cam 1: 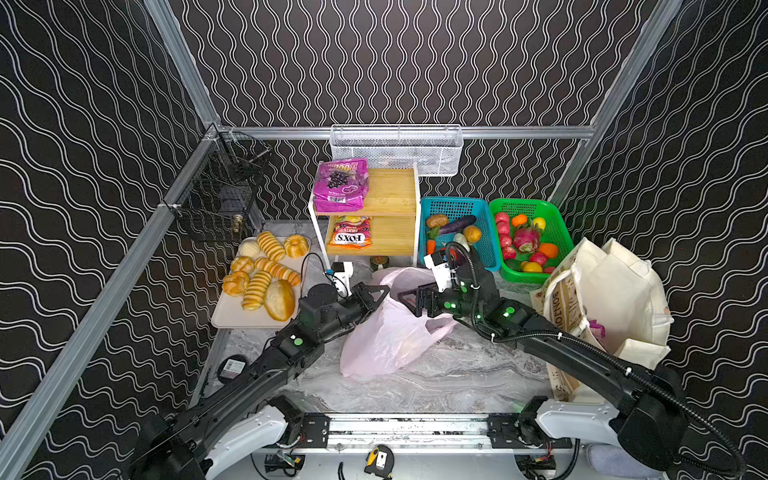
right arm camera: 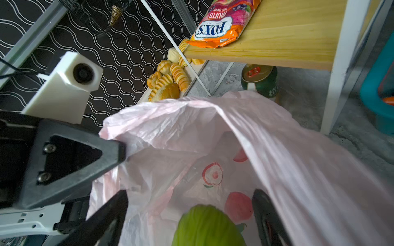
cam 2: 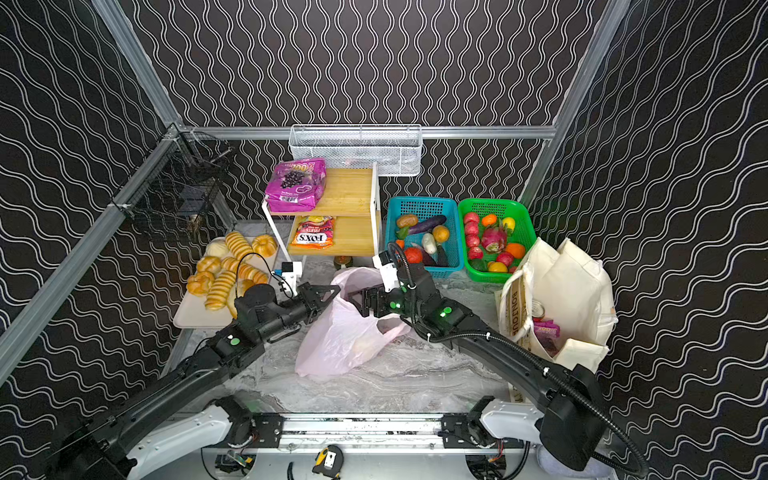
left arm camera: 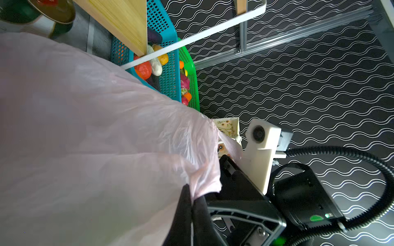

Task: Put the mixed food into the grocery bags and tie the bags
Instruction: 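Lower the cabbage into the pink bag and open the right gripper, then raise the right gripper out of the bag while the left gripper lifts the handle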

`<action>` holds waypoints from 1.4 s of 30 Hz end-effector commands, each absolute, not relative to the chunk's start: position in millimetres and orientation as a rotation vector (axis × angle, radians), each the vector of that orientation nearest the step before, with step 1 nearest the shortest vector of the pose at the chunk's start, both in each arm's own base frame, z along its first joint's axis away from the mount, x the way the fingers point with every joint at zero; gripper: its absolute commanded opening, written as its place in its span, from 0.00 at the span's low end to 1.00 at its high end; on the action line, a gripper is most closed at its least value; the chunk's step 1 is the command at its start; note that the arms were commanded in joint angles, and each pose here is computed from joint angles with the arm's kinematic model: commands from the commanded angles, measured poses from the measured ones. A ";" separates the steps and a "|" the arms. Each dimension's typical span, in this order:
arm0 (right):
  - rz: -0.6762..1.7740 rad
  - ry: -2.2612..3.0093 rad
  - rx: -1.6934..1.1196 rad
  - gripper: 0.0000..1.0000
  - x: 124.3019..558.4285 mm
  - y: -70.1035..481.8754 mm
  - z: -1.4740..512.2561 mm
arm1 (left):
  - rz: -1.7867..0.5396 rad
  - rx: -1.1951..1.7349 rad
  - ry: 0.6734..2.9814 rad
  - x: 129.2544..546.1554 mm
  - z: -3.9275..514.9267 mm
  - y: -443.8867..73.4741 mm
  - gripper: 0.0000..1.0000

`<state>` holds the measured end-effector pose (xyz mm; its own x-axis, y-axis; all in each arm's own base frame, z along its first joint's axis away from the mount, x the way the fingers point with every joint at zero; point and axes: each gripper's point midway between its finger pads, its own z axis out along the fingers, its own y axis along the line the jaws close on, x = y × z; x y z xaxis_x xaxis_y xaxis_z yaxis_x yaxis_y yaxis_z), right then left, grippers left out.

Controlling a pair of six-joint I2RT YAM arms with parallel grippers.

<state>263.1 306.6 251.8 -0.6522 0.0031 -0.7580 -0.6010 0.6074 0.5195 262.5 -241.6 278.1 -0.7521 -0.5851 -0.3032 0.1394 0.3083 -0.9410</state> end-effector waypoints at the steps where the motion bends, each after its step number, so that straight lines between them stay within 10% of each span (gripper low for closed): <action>1: 1.022 1.985 -0.417 0.92 265.5 296.9 283.7 | -1.465 -0.415 1.961 263.3 275.5 -233.8 0.00; 15: 0.785 1.644 -0.289 0.93 259.0 216.4 406.4 | -0.999 -0.566 2.136 259.9 240.5 -168.6 0.00; 26: 1.272 1.815 -0.775 0.89 224.3 297.9 366.0 | -1.069 -0.466 2.129 266.7 252.1 -186.3 0.00; 42: 1.183 2.379 -0.707 0.92 227.4 294.9 280.9 | -1.093 -0.461 2.038 273.6 274.4 -184.6 0.00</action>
